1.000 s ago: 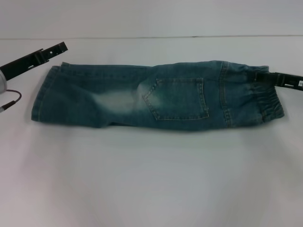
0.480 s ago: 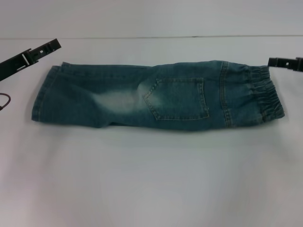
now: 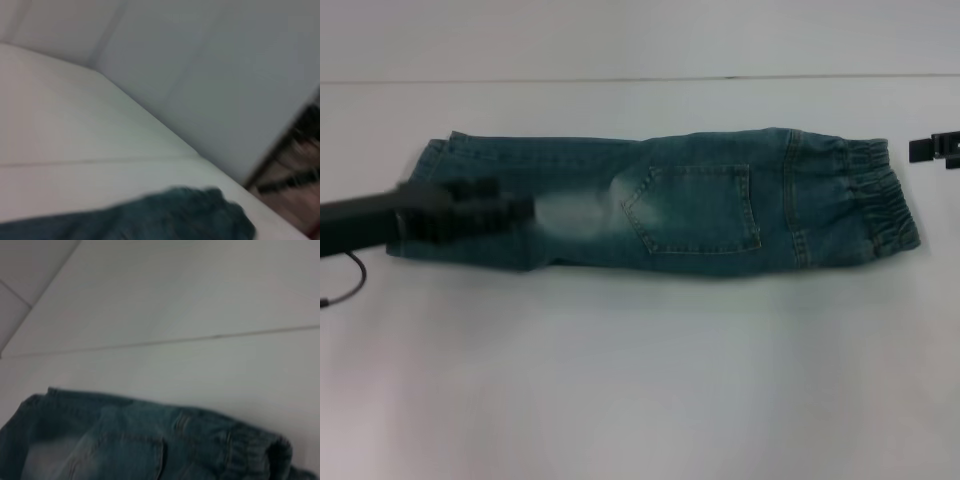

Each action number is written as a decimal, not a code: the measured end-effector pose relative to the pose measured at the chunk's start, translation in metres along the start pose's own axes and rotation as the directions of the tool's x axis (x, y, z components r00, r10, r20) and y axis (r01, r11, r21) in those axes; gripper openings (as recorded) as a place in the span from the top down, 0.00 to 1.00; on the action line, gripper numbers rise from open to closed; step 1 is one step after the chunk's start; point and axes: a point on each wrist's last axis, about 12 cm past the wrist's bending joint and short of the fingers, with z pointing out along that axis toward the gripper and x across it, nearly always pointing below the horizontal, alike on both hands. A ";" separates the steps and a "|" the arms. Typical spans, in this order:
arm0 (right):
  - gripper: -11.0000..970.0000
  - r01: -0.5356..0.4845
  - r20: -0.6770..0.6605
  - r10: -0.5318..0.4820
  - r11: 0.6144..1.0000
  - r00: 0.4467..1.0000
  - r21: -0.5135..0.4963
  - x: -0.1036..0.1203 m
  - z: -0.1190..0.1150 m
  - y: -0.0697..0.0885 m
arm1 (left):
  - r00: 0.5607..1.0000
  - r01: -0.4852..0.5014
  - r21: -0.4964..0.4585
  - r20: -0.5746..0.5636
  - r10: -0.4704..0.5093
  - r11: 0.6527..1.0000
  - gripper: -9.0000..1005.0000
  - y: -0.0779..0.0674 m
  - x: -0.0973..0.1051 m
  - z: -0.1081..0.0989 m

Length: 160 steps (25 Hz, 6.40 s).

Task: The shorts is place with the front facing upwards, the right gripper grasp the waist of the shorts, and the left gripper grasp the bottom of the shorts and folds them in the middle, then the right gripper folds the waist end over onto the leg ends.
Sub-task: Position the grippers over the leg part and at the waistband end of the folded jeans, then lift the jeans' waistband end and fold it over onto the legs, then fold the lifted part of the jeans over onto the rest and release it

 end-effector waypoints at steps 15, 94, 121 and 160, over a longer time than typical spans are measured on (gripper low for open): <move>0.12 -0.115 -0.181 0.139 0.984 0.973 0.140 -0.021 0.035 0.020 | 0.987 -0.062 0.105 -0.140 0.077 0.993 0.08 -0.014 0.000 0.016; 0.86 0.171 -0.217 -0.175 0.985 0.960 -0.035 -0.071 0.037 0.078 | 0.853 -0.335 -0.630 0.114 0.510 0.701 0.96 -0.021 0.041 0.177; 0.87 0.170 -0.151 -0.197 0.970 0.969 -0.172 -0.083 0.018 0.102 | 0.894 -0.381 -0.497 0.017 0.448 0.779 0.99 -0.067 0.070 0.214; 0.86 0.181 -0.170 -0.221 0.958 0.960 -0.223 -0.083 0.021 0.111 | 0.955 -0.128 -0.529 0.163 0.248 0.839 0.96 -0.082 0.100 0.191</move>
